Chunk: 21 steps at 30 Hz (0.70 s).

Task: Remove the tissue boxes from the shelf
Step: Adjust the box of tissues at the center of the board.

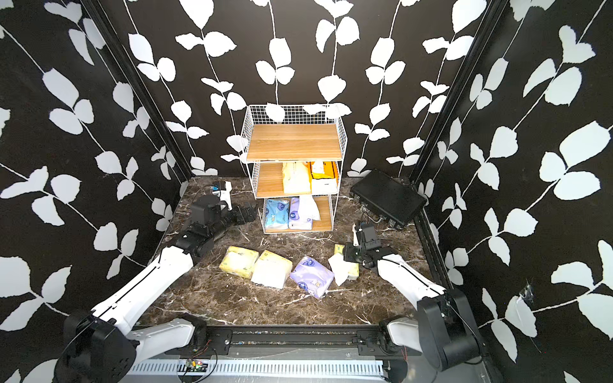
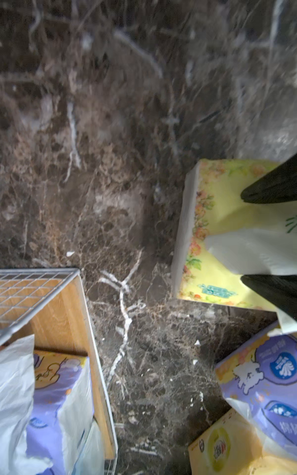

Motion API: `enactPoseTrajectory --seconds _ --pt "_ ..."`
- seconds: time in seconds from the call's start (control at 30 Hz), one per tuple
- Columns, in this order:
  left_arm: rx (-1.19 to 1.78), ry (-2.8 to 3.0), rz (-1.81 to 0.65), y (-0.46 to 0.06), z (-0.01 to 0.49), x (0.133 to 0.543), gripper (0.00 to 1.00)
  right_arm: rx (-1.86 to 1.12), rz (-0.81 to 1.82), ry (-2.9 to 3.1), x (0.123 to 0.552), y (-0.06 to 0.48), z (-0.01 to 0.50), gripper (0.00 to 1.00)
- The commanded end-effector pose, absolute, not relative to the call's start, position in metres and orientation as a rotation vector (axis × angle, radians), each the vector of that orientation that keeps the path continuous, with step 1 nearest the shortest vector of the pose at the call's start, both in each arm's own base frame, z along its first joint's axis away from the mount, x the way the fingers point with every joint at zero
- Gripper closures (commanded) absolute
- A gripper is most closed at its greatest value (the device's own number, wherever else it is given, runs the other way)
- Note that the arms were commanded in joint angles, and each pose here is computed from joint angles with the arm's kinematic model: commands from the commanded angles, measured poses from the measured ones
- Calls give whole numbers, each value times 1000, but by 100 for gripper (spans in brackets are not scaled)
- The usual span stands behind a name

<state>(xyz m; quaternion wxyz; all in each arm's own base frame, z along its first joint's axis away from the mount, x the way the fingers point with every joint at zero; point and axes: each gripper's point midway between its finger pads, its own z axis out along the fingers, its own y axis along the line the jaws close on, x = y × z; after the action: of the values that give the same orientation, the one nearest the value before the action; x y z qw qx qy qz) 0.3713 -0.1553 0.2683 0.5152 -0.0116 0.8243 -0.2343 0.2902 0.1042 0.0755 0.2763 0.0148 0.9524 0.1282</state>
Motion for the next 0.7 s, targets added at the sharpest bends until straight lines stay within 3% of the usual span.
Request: enactPoseTrajectory --seconds 0.0,0.17,0.4,0.67 --pt "-20 1894 -614 -163 300 382 1 49 228 2570 275 84 82 54" --pt "-36 1859 -611 -166 306 398 1 -20 421 2399 286 108 145 50" --pt "-39 1858 -567 -168 305 419 1 -17 752 2190 296 147 208 55" --pt "-1 1859 -535 -164 305 409 1 112 744 1997 327 138 268 56"
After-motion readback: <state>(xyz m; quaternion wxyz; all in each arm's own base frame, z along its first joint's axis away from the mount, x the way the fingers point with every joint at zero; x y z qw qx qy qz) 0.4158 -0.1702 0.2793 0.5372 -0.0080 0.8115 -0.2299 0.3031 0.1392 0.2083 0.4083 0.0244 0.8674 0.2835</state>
